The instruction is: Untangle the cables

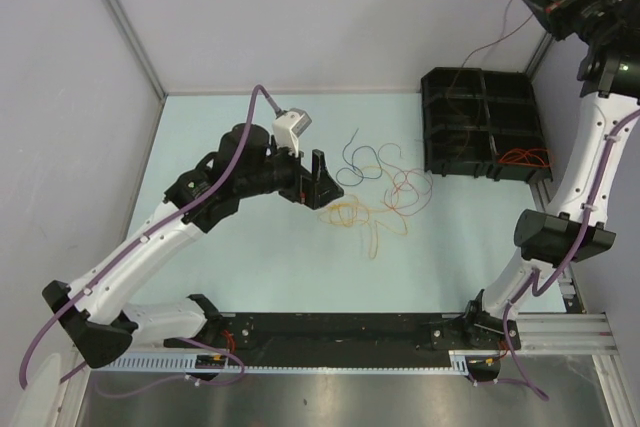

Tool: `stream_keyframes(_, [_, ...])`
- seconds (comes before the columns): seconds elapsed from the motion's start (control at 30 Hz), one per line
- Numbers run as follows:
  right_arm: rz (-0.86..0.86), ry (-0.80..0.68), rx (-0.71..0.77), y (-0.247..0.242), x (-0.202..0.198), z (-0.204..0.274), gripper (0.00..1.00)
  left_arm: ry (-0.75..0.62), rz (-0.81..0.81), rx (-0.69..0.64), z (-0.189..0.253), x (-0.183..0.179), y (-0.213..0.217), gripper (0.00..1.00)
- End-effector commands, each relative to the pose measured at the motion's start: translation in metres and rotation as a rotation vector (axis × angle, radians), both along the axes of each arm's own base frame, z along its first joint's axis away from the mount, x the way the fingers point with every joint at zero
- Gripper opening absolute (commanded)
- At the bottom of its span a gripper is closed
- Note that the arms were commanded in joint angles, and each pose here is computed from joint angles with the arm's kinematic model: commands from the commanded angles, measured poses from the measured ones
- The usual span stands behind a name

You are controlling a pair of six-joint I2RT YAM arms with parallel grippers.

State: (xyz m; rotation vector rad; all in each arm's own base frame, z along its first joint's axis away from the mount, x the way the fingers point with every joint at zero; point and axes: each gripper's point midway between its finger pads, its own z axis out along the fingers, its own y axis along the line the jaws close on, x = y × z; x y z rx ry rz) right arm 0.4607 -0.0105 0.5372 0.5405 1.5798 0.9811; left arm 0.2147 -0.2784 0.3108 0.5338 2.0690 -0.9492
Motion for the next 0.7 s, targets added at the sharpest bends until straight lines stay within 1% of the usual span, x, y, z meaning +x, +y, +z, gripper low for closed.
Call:
stream_keyframes(0.0, [-0.054, -0.243, -0.021, -0.023, -0.021, 0.071, 0.00, -0.091, 0.022, 0.025, 0.020, 0.010, 0.007, 1.00])
stream_keyframes(0.1, [-0.119, -0.286, -0.043, -0.042, -0.024, 0.081, 0.00, -0.104, 0.019, 0.049, 0.019, 0.013, 0.009, 1.00])
stream_keyframes(0.23, [-0.162, -0.297, -0.063, -0.060, -0.017, 0.078, 0.00, -0.118, 0.027, 0.069, 0.021, 0.020, 0.011, 1.00])
stream_keyframes(0.37, [-0.209, -0.337, -0.109, -0.076, -0.011, 0.081, 0.00, -0.122, 0.034, 0.078, 0.022, 0.024, 0.011, 1.00])
stream_keyframes(0.53, [-0.268, -0.366, -0.109, -0.105, 0.000, 0.082, 0.00, -0.113, 0.045, 0.085, 0.020, 0.026, 0.012, 1.00])
stream_keyframes(0.67, [-0.300, -0.407, -0.112, -0.119, 0.004, 0.088, 0.00, -0.098, 0.064, 0.086, 0.018, 0.027, 0.014, 1.00])
